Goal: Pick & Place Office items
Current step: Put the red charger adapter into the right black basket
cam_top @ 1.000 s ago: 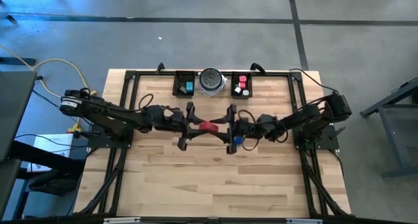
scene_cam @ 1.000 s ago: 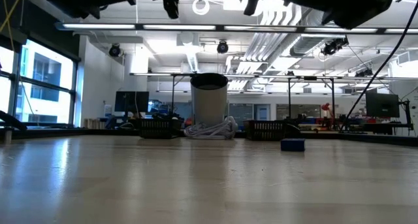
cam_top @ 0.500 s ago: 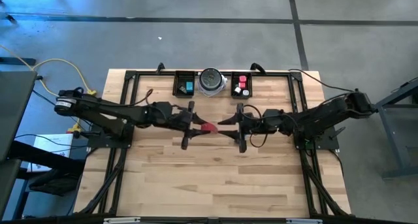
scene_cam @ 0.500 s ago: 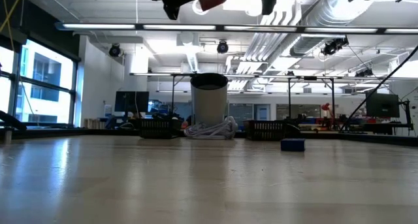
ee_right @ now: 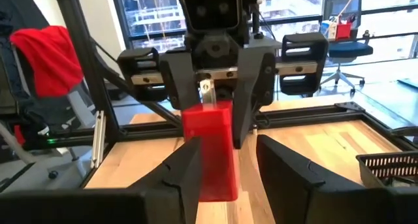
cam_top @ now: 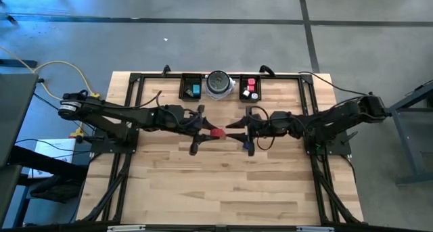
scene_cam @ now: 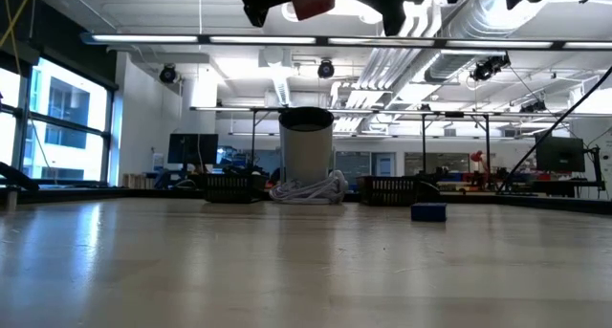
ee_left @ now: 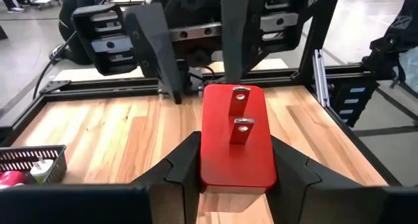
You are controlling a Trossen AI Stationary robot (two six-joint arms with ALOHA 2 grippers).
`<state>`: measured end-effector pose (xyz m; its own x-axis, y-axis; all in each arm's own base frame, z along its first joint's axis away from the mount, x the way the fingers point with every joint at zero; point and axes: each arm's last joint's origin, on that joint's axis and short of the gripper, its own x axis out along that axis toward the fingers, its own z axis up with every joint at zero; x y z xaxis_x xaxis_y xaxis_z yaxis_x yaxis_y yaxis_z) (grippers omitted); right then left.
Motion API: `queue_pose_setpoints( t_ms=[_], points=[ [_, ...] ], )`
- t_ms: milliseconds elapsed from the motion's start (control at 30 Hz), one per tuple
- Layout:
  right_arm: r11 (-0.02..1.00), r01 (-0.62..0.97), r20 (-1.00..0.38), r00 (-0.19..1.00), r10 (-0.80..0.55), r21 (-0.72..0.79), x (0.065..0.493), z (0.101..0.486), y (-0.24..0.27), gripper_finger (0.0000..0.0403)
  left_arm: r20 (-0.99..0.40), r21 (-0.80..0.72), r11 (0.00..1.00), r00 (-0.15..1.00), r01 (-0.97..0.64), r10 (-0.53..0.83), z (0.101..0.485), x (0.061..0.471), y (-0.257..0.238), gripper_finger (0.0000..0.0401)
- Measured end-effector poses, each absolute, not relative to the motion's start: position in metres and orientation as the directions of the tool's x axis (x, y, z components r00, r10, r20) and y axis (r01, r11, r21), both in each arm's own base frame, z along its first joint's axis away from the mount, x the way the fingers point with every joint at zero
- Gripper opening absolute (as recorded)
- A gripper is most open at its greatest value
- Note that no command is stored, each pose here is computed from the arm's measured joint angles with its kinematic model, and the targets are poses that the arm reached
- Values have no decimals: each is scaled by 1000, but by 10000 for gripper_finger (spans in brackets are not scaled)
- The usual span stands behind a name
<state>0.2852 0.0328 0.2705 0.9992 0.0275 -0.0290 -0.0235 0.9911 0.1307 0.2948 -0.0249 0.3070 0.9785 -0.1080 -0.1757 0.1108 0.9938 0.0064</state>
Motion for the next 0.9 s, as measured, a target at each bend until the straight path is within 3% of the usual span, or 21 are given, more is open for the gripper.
queue_pose_setpoints(
  t_ms=[900],
  points=[
    [987, -86, 25, 996, 84, 138, 301, 266, 29, 133, -169, 13, 994, 980, 111, -107, 308, 303, -25, 117]
  ],
)
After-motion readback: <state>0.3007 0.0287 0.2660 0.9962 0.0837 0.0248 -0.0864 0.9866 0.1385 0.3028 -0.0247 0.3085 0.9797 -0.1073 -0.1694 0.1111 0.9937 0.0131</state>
